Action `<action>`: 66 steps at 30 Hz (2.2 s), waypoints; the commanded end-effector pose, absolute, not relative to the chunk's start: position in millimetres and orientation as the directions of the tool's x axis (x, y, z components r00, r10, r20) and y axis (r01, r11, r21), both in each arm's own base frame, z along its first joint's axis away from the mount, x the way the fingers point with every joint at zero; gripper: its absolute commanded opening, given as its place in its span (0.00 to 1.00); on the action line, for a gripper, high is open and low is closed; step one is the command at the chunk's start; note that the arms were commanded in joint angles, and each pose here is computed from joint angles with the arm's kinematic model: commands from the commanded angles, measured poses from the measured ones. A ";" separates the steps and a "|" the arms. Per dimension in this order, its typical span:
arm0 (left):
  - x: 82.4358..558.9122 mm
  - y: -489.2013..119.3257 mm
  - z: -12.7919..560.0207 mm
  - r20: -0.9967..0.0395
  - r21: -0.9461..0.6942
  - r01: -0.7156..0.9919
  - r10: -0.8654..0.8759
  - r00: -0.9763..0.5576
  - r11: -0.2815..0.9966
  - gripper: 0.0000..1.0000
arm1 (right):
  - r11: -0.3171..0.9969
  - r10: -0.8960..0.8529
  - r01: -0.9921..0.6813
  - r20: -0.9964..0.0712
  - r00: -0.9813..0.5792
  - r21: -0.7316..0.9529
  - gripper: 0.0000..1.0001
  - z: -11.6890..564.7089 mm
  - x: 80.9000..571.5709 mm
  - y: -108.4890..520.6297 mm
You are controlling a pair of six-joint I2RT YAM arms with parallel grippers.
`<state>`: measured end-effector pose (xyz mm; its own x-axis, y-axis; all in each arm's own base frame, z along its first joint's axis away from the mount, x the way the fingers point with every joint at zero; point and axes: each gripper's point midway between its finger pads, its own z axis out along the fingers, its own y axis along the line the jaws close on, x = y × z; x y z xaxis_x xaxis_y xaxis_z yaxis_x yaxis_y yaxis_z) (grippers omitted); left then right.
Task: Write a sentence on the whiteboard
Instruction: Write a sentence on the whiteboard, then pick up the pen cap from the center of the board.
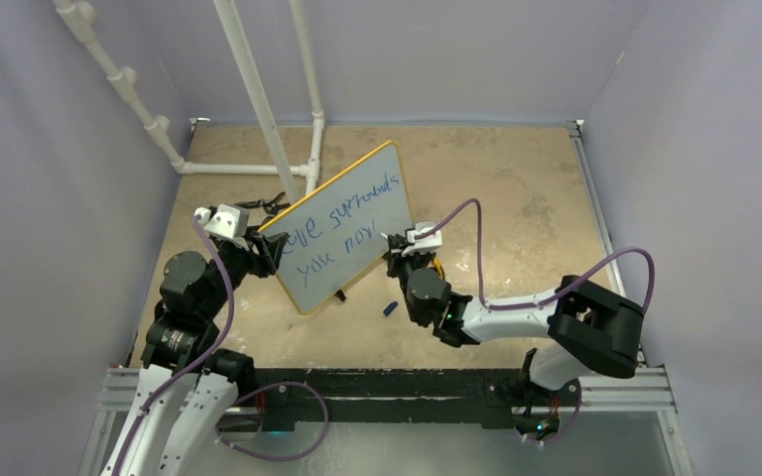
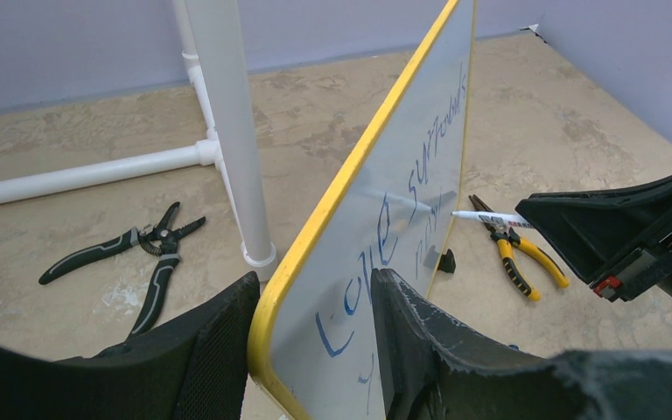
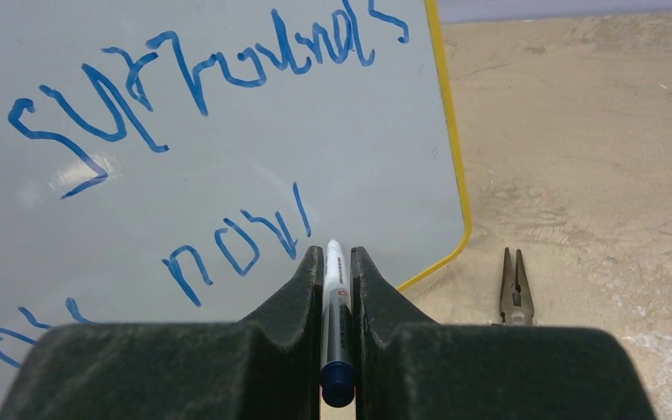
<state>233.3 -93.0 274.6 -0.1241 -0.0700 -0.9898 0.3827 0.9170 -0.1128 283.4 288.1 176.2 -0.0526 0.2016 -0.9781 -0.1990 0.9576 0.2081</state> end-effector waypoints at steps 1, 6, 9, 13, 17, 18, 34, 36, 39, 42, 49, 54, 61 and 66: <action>233.9 -95.7 282.3 -0.992 -0.115 0.397 -0.083 -0.099 0.911 0.49 | 0.955 0.238 -0.178 -0.971 -0.021 0.238 0.00 185.0 290.1 285.2; 234.0 -95.7 282.1 -0.992 -0.114 0.396 -0.081 -0.099 0.911 0.49 | 0.952 0.247 -0.183 -0.969 -0.008 0.244 0.00 189.0 294.6 287.0; 234.1 -95.5 282.3 -0.992 -0.114 0.396 -0.081 -0.098 0.911 0.49 | 0.952 0.246 -0.185 -0.969 -0.008 0.243 0.00 188.1 296.9 288.3; 234.2 -95.3 282.3 -0.992 -0.113 0.394 -0.081 -0.098 0.912 0.49 | 0.951 0.249 -0.189 -0.968 -0.007 0.246 0.00 188.1 298.0 289.7; 234.5 -95.3 282.2 -0.992 -0.113 0.394 -0.081 -0.098 0.912 0.49 | 0.950 0.251 -0.190 -0.968 -0.006 0.247 0.00 188.2 299.4 291.0; 234.5 -95.3 282.1 -0.992 -0.113 0.394 -0.081 -0.098 0.912 0.49 | 0.950 0.251 -0.192 -0.968 -0.006 0.248 0.00 188.4 299.8 291.6; 234.4 -95.3 282.5 -0.992 -0.113 0.394 -0.081 -0.098 0.912 0.49 | 0.949 0.253 -0.194 -0.967 -0.006 0.250 0.00 188.1 301.8 294.0; 234.5 -95.5 281.7 -0.992 -0.114 0.395 -0.081 -0.099 0.912 0.49 | 0.949 0.253 -0.195 -0.968 -0.007 0.249 0.00 187.5 301.6 293.9; 234.5 -95.3 281.8 -0.992 -0.113 0.394 -0.080 -0.099 0.912 0.49 | 0.949 0.251 -0.194 -0.968 -0.007 0.247 0.00 187.3 301.3 293.2; 234.6 -92.0 283.8 -0.993 -0.109 0.379 -0.080 -0.092 0.919 0.58 | 0.954 0.257 -0.158 -0.966 0.002 0.254 0.00 194.6 300.9 283.2; 231.7 -74.1 308.0 -0.994 -0.104 0.294 -0.093 -0.051 0.950 0.78 | 0.947 0.263 -0.179 -0.963 -0.050 0.268 0.00 204.8 277.5 251.0; 229.7 -53.0 350.5 -0.998 -0.064 0.198 -0.066 0.006 0.978 0.79 | 0.942 0.200 -0.248 -0.970 -0.135 0.228 0.00 206.9 259.5 241.9; 244.0 -83.8 394.3 -0.997 -0.078 0.334 -0.071 -0.034 0.939 0.75 | 0.938 0.056 -0.326 -0.978 -0.200 0.121 0.00 221.4 247.4 234.9; 264.7 -118.1 403.7 -0.985 -0.173 0.454 -0.153 -0.080 0.874 0.70 | 0.930 0.035 -0.342 -0.960 -0.278 0.133 0.00 207.4 255.8 228.5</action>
